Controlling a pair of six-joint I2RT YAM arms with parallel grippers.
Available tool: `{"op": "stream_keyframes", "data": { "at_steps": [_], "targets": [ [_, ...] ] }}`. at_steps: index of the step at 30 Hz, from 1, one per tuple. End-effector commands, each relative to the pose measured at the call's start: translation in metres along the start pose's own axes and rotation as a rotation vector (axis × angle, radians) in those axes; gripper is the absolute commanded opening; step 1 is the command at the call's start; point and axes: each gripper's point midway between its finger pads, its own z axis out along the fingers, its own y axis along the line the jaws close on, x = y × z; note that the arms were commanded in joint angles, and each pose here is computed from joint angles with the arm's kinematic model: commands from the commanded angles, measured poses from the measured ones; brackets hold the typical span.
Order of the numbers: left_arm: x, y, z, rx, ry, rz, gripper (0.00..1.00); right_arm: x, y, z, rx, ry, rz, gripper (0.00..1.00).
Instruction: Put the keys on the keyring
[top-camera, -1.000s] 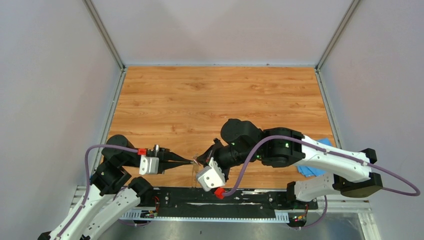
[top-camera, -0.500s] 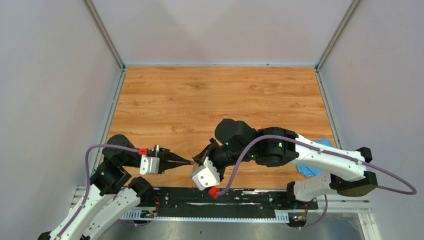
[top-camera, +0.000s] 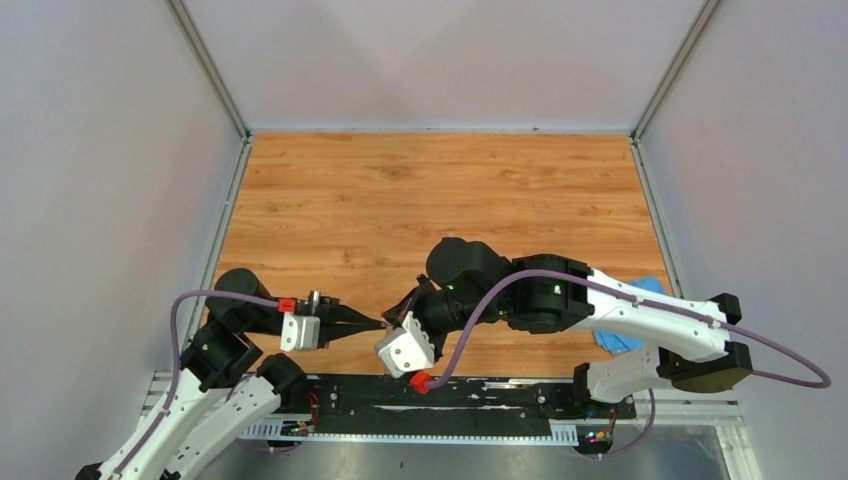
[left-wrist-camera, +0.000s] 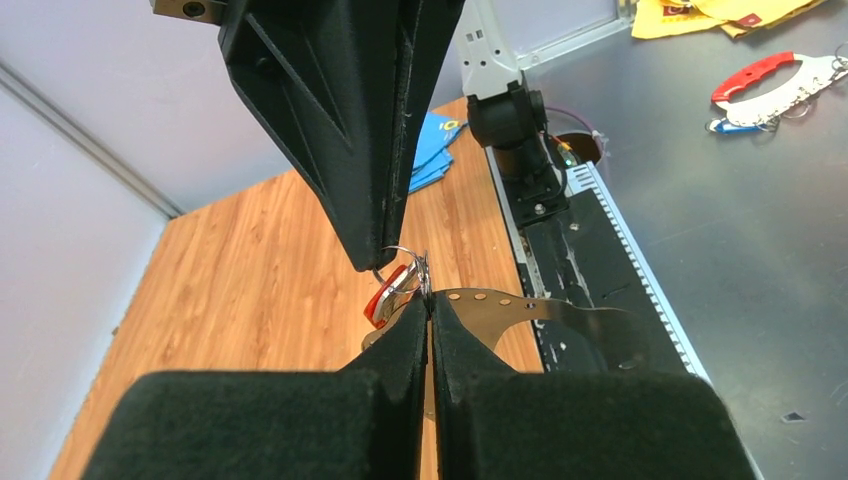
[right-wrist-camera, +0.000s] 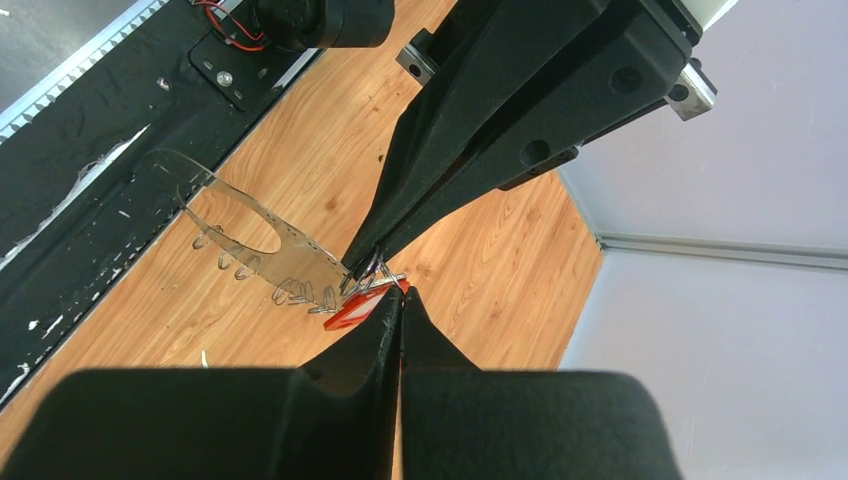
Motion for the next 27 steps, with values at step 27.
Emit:
{"op": "stream_keyframes", "data": {
  "at_steps": [27],
  "targets": [
    [-0.008, 0.012, -0.006, -0.095, -0.002, 0.046, 0.00, 0.107, -0.018, -0.033, 0.348, 0.186, 0.573, 0.28]
  ]
}}
